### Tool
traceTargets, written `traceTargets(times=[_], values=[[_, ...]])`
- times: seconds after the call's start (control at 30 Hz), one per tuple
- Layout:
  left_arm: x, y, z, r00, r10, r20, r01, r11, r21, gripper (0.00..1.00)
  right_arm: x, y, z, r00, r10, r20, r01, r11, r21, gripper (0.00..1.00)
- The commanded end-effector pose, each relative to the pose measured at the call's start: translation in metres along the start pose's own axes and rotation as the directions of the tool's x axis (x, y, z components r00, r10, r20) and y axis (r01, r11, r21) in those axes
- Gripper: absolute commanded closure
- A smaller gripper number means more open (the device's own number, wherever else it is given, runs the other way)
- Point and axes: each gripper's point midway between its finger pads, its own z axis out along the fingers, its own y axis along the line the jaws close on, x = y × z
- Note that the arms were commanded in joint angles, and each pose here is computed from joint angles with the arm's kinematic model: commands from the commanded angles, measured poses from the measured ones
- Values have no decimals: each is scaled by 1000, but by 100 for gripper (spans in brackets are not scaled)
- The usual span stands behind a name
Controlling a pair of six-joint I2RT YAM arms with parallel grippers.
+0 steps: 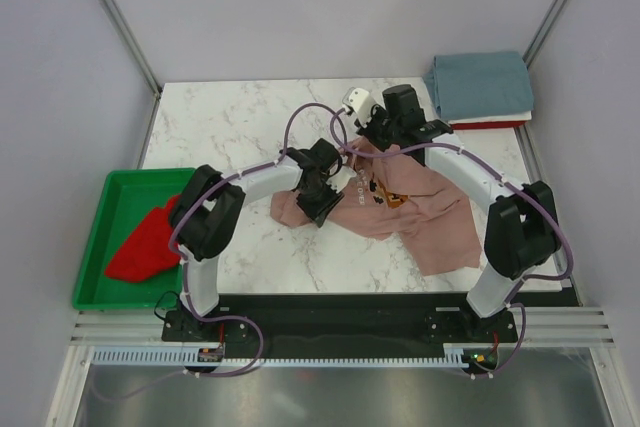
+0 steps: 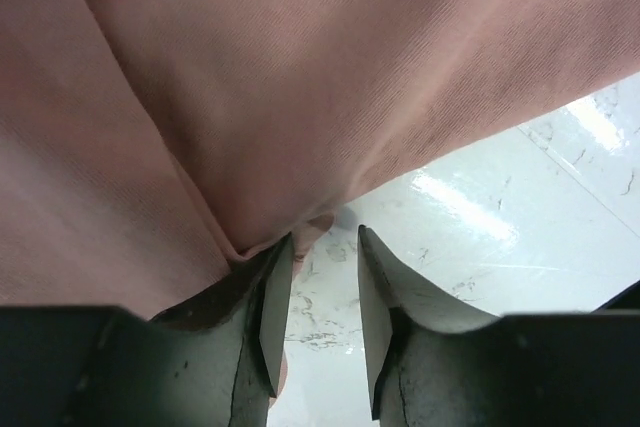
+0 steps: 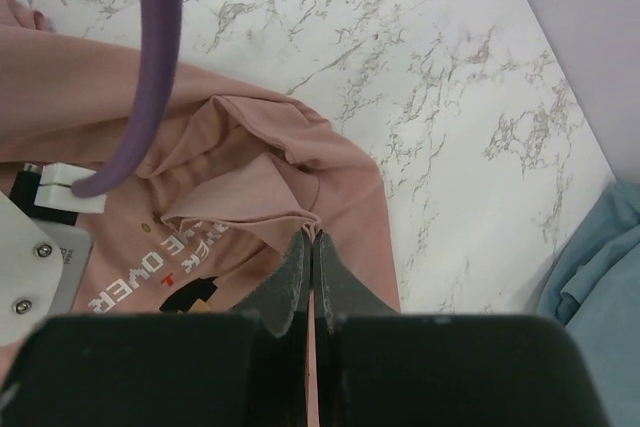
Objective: Fold and stack the t-shirts
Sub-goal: Flatten the tshirt out
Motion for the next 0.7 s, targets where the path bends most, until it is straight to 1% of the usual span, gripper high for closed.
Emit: traceTargets(times=[0.0,0.1,0.13,0.17,0.23,0.33,0.4,0.43,0.47,0.5,0.53,0.57,0.6,0.63,0.67], values=[[27,21,46,994,10,-112,-21,995,-99,58,-21,-9,-17,997,-3,71,0,999,40,100],[33,23,57,989,7,-150,-26,991,-128,69,-20,-8,-18,997,-1,71,-1,999,38,100],[34,24,60,987,6,-161,-28,990,-135,79,-20,-8,-19,997,0,74,-2,999,40,100],[36,26,62,986,5,-168,-29,990,-140,86,-20,-9,-20,997,2,76,-5,999,42,100],[38,31,63,984,8,-179,-38,986,-164,98,-21,-10,-23,997,3,82,-7,999,49,100],[37,32,62,984,19,-178,-49,985,-168,98,-24,-15,-26,996,9,94,-15,998,65,100],[28,30,45,990,42,-138,-65,984,-167,98,-35,-27,-33,993,17,120,-29,995,96,100],[22,30,35,993,54,-108,-71,984,-164,98,-38,-39,-39,991,28,127,-45,990,131,100],[19,29,24,993,86,-84,-99,982,-160,98,-51,-53,-48,986,40,159,-66,985,160,100],[-1,27,-13,993,120,22,-114,978,-177,98,-57,-64,-55,983,50,178,-83,979,184,100],[-8,27,-32,986,150,70,-134,972,-192,98,-59,-81,-65,978,68,195,-110,971,214,100],[-15,29,-54,973,196,119,-168,962,-216,98,-73,-97,-78,968,80,240,-140,959,245,100],[-28,29,-92,950,229,214,-172,951,-258,98,-79,-109,-89,960,90,266,-163,951,265,100],[-30,39,-116,940,224,259,-146,946,-289,98,-80,-125,-100,953,103,285,-189,937,294,100],[-38,45,-141,921,245,304,-143,936,-321,98,-94,-137,-115,942,89,323,-197,927,319,100]])
